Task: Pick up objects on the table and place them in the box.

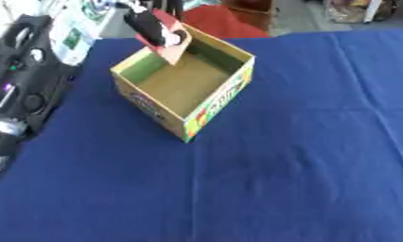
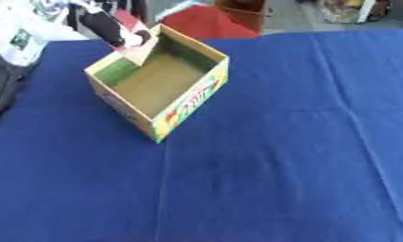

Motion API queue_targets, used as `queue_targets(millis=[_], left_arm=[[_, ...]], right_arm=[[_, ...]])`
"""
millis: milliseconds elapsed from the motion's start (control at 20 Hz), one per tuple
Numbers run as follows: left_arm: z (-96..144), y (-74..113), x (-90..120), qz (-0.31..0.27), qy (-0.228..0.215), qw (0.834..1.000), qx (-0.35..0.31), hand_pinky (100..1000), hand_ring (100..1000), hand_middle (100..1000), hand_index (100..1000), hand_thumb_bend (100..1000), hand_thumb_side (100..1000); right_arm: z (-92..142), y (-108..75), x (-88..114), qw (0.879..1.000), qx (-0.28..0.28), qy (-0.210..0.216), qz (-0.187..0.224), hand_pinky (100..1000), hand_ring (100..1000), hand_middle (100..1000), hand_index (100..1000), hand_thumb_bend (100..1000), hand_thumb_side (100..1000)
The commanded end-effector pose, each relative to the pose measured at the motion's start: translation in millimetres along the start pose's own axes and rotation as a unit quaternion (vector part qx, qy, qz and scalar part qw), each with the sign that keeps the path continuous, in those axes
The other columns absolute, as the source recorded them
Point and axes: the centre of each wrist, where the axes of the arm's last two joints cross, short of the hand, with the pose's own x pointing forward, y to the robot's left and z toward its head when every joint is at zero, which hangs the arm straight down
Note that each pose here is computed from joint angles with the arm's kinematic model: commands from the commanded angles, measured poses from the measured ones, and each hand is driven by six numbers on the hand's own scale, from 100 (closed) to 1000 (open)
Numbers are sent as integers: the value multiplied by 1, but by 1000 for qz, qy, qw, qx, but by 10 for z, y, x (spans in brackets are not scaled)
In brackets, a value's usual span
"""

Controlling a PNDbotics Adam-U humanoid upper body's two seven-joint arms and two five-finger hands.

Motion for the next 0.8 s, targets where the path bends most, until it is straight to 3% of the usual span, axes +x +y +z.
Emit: queue_targets(millis=[50, 100, 150, 650, 800], left_arm=[[-94, 38, 21, -6, 3, 1000, 28, 282, 463, 514, 651, 100, 256], [-131, -3, 29, -7, 3, 1000, 27, 291, 469, 519, 653, 134, 218], [-170, -55, 41, -7, 2, 1000, 25, 293, 469, 519, 653, 100, 262], [-399, -544, -8, -6, 27, 1000, 9, 346, 507, 547, 666, 101, 291], [-419, -611, -16, -7, 26, 1000, 6, 401, 553, 577, 698, 159, 344]], right_arm=[[-86, -11, 74, 1000, -3, -21, -7, 692, 752, 867, 780, 100, 1000], [-89, -7, 76, 1000, -4, -21, -9, 691, 752, 867, 780, 100, 1000], [-91, -1, 78, 1000, -4, -21, -10, 691, 752, 867, 780, 100, 1000], [-98, 22, 86, 1000, -9, -21, -19, 690, 752, 870, 780, 100, 1000], [-95, 21, 84, 1000, -9, -20, -19, 690, 752, 870, 780, 100, 1000]])
